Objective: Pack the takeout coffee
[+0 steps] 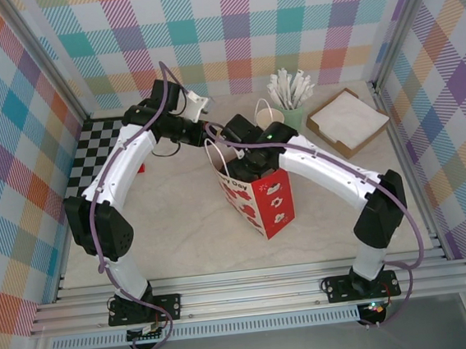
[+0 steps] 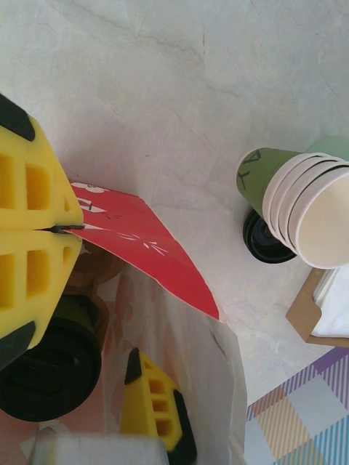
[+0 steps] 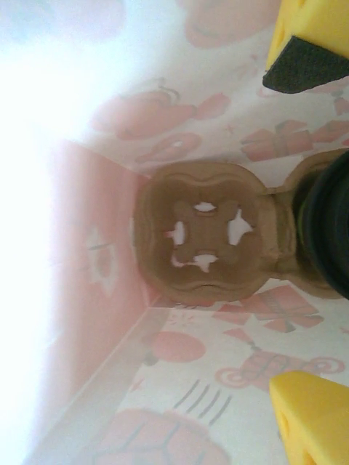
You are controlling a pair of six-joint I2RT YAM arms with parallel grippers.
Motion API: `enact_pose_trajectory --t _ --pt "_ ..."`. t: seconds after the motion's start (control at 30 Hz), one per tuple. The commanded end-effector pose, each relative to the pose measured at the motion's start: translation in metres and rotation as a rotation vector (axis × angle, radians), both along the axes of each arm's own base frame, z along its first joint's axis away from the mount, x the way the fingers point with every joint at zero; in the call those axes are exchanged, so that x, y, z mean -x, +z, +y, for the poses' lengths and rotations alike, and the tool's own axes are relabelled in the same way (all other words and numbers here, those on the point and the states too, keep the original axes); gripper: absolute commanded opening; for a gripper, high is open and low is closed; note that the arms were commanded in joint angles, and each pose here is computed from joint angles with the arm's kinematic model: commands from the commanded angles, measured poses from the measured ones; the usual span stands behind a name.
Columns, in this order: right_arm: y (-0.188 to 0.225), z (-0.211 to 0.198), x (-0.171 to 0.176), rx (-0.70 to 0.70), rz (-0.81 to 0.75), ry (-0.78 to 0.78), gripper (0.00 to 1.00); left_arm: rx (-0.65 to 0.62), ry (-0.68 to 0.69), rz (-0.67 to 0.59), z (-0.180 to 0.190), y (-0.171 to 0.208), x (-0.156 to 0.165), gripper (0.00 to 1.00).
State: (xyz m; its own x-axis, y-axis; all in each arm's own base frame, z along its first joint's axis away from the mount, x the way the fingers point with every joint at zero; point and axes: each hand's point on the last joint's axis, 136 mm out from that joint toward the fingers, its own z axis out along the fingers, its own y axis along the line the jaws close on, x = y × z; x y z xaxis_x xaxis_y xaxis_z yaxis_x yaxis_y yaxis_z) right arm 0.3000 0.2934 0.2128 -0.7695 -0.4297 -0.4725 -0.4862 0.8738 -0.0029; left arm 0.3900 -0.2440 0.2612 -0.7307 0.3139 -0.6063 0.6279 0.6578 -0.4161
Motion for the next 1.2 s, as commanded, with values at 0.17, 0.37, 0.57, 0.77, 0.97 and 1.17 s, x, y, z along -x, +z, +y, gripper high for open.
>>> enact_pose_trajectory --t 0.17,0.37,0.57,0.77,0.97,1.17 --pt "0.045 0.006 -0.015 -0.134 -0.206 -0.003 1.00 0.007 0.018 0.001 0.001 0.007 0.000 0.00" --pt "0.074 0.016 -0.024 -0.278 -0.381 0.033 1.00 -0.001 0.038 -0.004 0.004 0.009 0.000 0.00" --pt "0.099 0.012 -0.024 -0.346 -0.456 0.014 1.00 -0.018 0.064 -0.003 0.009 0.008 0.000 0.00" --pt "0.129 -0.020 -0.020 -0.435 -0.562 -0.128 1.00 -0.035 0.083 -0.002 0.012 0.004 0.000 0.00" --pt "0.145 -0.065 -0.011 -0.625 -0.545 -0.332 1.00 -0.048 0.102 0.001 0.016 0.002 0.001 0.00" --pt "0.123 -0.066 0.012 -0.585 -0.415 -0.239 1.00 -0.050 0.107 0.001 0.017 0.001 0.002 0.00"
